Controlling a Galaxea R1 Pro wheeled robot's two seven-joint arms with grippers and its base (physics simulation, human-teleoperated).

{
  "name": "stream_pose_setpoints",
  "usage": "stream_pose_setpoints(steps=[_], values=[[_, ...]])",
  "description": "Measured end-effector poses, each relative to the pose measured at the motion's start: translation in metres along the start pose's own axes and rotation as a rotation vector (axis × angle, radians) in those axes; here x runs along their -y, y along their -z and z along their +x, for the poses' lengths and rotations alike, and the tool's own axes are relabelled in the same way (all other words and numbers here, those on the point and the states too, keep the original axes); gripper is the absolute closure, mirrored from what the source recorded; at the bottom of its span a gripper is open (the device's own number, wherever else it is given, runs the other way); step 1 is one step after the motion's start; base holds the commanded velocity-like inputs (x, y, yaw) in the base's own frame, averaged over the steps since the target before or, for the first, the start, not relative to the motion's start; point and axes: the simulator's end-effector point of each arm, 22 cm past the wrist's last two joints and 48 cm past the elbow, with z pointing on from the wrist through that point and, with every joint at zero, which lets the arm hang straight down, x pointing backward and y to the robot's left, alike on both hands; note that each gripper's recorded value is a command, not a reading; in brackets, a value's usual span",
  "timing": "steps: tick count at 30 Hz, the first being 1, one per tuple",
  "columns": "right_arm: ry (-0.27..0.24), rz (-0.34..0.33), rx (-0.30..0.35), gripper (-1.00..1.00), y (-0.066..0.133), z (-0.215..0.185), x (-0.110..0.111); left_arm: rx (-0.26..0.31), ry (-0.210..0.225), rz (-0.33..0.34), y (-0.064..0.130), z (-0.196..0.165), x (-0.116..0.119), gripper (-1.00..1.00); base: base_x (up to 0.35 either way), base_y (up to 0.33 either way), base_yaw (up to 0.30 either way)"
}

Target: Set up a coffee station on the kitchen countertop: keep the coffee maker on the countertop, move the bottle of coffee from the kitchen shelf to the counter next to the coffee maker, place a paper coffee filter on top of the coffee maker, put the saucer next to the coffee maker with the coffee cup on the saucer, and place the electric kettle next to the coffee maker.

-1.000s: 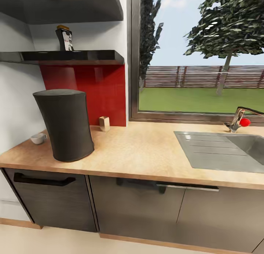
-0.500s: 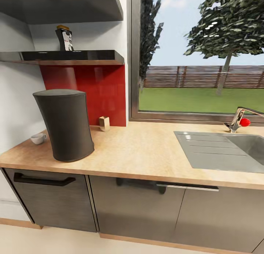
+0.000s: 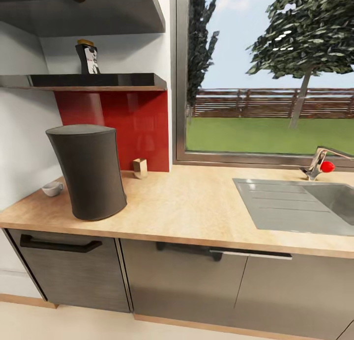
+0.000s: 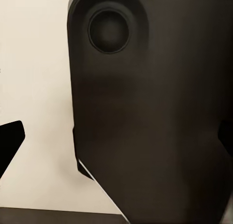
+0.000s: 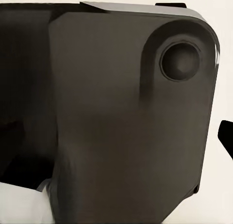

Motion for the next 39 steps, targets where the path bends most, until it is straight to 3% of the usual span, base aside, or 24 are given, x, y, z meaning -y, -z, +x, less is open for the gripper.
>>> stream_pose_setpoints(steps=[18, 23, 39], values=[[-0.001, 0.004, 0.004, -1.0, 0.028, -0.002, 0.002, -0.003, 0.003, -0.007, 0.028, 0.002, -0.002, -1.0, 0.0, 0.0, 0.0], [-0.001, 0.003, 0.035, -1.0, 0.036, -0.017, 0.002, -0.003, 0.003, -0.008, 0.036, 0.003, -0.003, -1.0, 0.0, 0.0, -0.031], [-0.001, 0.003, 0.039, -1.0, 0.059, -0.017, 0.0, -0.003, 0.003, -0.008, 0.058, 0.005, -0.003, -1.0, 0.0, 0.0, -0.251]])
